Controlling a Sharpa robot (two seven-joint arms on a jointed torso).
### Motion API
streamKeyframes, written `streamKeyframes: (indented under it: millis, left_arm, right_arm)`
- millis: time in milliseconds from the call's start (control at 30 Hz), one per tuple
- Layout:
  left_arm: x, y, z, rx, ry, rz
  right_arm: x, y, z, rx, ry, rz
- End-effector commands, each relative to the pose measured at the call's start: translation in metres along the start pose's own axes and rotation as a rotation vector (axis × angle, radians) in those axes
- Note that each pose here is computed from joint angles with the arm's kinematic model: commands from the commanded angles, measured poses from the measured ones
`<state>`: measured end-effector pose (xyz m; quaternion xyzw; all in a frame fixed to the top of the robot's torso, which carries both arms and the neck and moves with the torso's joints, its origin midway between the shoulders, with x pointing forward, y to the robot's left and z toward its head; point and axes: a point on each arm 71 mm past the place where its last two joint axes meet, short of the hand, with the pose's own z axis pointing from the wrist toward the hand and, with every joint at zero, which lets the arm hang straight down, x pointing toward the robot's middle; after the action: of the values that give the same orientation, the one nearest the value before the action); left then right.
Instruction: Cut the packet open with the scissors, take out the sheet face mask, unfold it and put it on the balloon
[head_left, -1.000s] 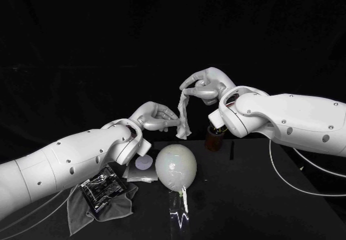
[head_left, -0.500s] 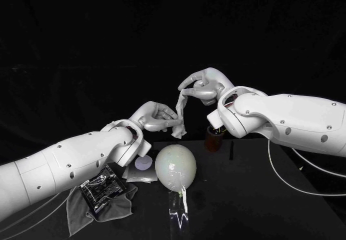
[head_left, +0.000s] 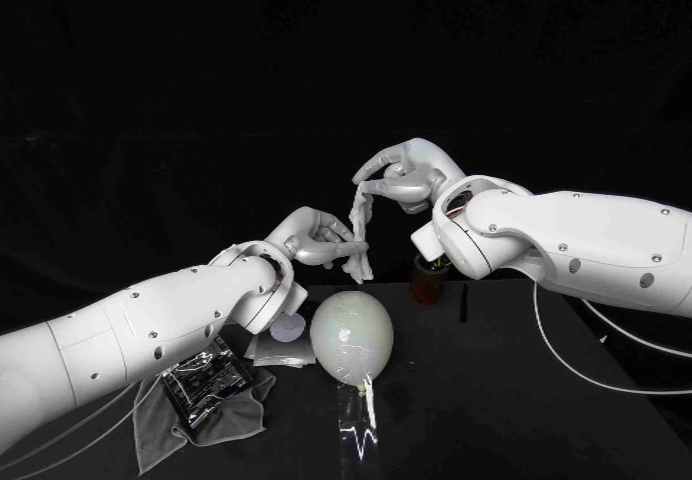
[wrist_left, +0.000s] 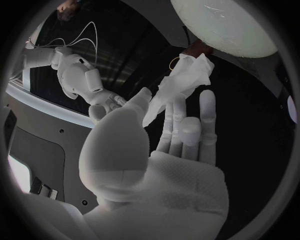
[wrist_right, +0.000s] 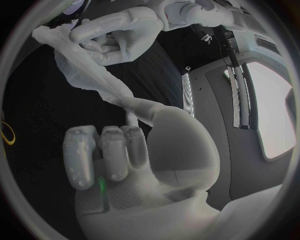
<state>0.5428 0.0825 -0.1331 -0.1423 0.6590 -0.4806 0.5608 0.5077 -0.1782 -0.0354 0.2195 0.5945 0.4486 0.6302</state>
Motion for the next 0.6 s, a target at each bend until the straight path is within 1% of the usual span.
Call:
streamKeyframes:
  millis: [33, 367, 600]
  left_arm:
    - [0.0013, -0.0009, 0.0008, -0.022, -0.011, 0.022]
    - [0.0037, -0.0029, 0.0025, -0.026, -0.020, 0.028]
    - [0.0038, -0.0051, 0.0020, -0.006, -0.025, 0.052]
  right_arm:
    - [0.0004, 0.0021, 0.0007, -0.017, -0.001, -0.009]
    - [0.0027, 0.0029, 0.0023, -0.015, 0.002, -0.011]
    - [0.0020, 0.0020, 0.0034, -0.012, -0.002, -0.014]
